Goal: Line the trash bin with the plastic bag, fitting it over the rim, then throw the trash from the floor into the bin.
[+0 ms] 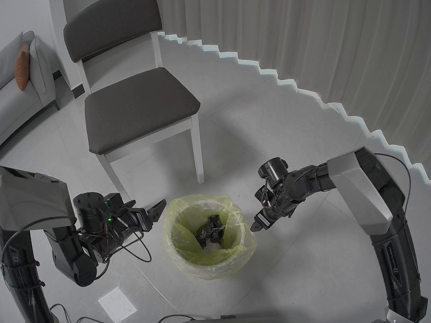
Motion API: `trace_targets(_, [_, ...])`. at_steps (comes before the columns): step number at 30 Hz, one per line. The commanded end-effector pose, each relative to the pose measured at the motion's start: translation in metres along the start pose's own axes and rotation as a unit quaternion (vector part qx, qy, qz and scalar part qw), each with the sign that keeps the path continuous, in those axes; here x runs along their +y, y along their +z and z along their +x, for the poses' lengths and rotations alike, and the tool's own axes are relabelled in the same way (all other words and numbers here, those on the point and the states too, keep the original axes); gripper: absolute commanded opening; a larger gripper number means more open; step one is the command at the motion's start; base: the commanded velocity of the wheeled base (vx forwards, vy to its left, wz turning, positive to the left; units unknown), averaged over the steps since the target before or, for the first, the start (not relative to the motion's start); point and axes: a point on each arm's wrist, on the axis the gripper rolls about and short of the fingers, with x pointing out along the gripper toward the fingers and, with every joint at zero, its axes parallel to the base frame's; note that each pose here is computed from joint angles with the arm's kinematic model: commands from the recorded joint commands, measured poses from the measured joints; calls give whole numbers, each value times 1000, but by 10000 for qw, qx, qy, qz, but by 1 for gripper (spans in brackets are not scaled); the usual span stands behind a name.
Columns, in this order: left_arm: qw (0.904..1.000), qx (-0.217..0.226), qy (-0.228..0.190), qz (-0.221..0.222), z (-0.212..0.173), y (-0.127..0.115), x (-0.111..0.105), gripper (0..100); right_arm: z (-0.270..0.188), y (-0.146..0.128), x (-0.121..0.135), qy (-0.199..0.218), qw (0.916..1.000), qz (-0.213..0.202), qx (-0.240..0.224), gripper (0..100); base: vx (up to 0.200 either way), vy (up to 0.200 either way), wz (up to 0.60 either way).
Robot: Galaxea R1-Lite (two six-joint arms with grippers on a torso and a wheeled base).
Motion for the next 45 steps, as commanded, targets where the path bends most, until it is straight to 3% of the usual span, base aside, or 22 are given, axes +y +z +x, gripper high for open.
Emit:
trace_targets(1, [9994,-173,306,4,27,-4,17,100,-72,9,-9,-121,9990,58,-429,100,0,0,0])
trace_targets(3, [9991,19,420,6,42,-9,24,100,-117,5,-11,-223,9974,87,-685,100,0,0,0])
trace_targets(7, [9978,361,557,-30,65,-5,28,100,-157,-5,-9,-363,9936,106,-1065,100,0,0,0])
trace_targets(15, [9939,799,737,185,122,21,36,100,-206,-45,6,-587,9836,98,-1702,100,0,0,0])
trace_targets(20, [9919,986,778,183,148,24,39,100,-217,-61,10,-640,9809,119,-1835,100,0,0,0])
trace_targets(28, [9881,1283,802,282,174,3,43,100,-217,-74,7,-659,9817,208,-1772,100,0,0,0])
trace_targets(39, [9824,1581,817,567,193,-22,54,100,-207,-75,5,-647,9829,217,-1713,100,0,0,0])
trace_targets(45, [9756,1876,854,754,206,-21,58,100,-201,-75,5,-623,9839,229,-1657,100,0,0,0])
